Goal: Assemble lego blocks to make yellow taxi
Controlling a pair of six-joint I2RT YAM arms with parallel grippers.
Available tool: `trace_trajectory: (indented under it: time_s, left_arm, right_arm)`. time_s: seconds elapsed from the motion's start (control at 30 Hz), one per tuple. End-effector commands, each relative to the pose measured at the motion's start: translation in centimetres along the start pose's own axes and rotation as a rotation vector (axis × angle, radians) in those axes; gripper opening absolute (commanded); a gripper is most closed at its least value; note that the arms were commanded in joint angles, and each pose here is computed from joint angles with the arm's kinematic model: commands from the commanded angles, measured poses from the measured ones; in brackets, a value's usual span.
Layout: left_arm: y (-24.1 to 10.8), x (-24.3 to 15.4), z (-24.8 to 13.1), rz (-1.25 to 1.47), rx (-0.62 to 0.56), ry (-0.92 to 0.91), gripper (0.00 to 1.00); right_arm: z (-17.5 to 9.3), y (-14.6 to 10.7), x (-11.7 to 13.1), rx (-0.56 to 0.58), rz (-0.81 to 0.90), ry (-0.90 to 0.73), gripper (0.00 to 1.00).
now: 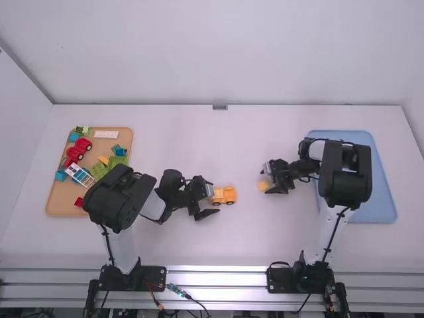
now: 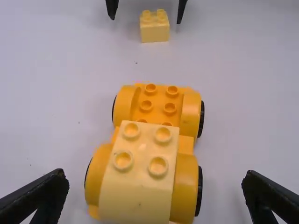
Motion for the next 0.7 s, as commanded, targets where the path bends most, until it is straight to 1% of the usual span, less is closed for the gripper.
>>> trace_trajectory:
  time_s: [0.0,0.1,0.23,0.33,0.4,0.63,0.67]
  left_arm:
    - [0.0,-0.5,0.2,0.059,-0.002,-0.038,0.96]
    - [0.0,-0.8,0.4,0.075,0.004,-0.072,0.91]
    - [0.0,-0.5,0.6,0.057,0.023,-0.075,0.93]
    - [0.2,-0.3,0.7,0.054,0.025,-0.076,1.00]
    - [0.3,-0.2,0.8,0.054,0.026,-0.075,0.99]
    - [0.8,0.1,1.0,0.059,0.018,-0.073,0.99]
    - [0.9,0.2,1.0,0.056,0.017,-0.072,0.99]
  right_arm:
    - [0.5,0.0,0.5,-0.017,0.036,0.014,0.74]
    - [0.5,0.1,0.6,-0.019,0.038,0.016,0.69]
    - [0.5,0.1,0.6,-0.020,0.041,0.019,0.63]
    - [0.5,0.1,0.7,-0.017,0.049,0.021,0.62]
    - [0.7,0.0,0.9,-0.015,0.050,0.025,0.60]
    - [1.5,-0.9,1.1,0.007,0.089,-0.007,0.59]
    - [1.6,-1.1,1.2,0.009,0.087,-0.011,0.56]
Point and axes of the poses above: each hand's point on the last joint's axis, 136 mm out from that joint toward the fingers, its own z axis out along the fingers, its own x axis along the line the jaws close on, y = z × x, the point moved 1 cm from there along -z, back along the fingers, and after that the axes turned 13 degrees about -z, right-handed, at the moved point
